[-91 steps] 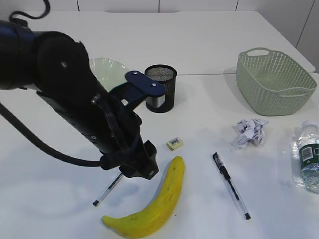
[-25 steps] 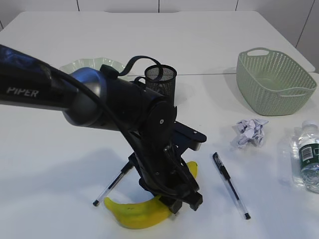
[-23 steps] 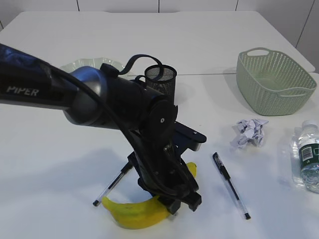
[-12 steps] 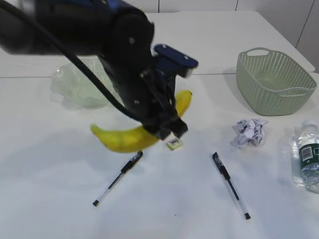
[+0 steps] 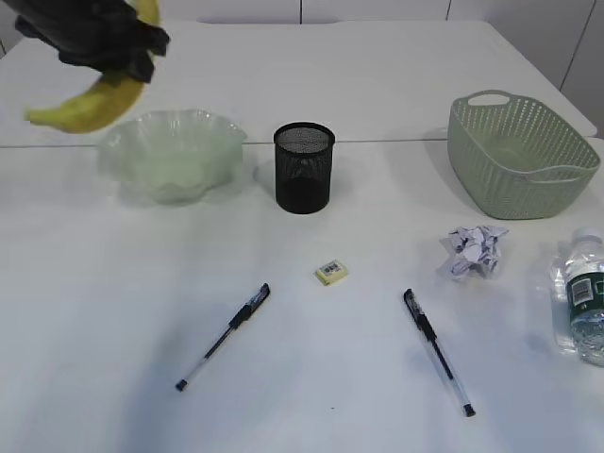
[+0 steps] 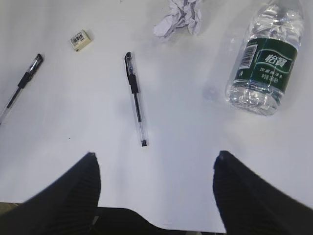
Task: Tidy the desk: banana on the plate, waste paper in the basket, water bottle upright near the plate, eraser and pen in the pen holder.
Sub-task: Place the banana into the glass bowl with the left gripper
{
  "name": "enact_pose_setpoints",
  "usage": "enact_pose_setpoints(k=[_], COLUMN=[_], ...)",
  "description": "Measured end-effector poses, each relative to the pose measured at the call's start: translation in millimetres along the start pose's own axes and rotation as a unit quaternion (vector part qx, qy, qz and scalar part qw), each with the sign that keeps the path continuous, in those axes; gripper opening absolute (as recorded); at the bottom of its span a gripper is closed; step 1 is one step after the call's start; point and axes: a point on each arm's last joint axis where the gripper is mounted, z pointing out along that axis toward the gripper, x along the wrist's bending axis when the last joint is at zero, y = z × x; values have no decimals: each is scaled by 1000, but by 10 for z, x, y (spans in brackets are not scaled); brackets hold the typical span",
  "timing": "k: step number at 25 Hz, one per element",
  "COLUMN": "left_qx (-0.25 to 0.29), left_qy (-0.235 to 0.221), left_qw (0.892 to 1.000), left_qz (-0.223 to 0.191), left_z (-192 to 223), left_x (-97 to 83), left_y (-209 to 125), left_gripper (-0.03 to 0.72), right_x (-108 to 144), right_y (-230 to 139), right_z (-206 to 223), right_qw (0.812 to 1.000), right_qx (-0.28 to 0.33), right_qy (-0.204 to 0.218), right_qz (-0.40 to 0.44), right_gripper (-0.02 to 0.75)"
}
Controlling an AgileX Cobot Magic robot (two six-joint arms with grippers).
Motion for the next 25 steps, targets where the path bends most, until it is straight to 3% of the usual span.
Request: enact_pose_setpoints(k=[3,5,16,25], left_qx=[-40,-48,-6,16], left_qy=[16,17,-35,-52], left_qw=[998,997,994,989], left_qz=[-46,-65,-108,-136], left_z=[13,109,1204,1531], left_x=[353,470,498,513], left_y=[167,243,317,160], left_gripper=[235,235,235,234], right_x=[-1,-8,-48,-54], right_y=[10,26,99,142], right_z=[5,32,215,232], right_qw=[1000,1000,999,1000], right_qx=[-3,0,32,14], right_qy=[0,-1,-4,-6], right_qz=[0,1,0,1], right_gripper=[534,534,534,533])
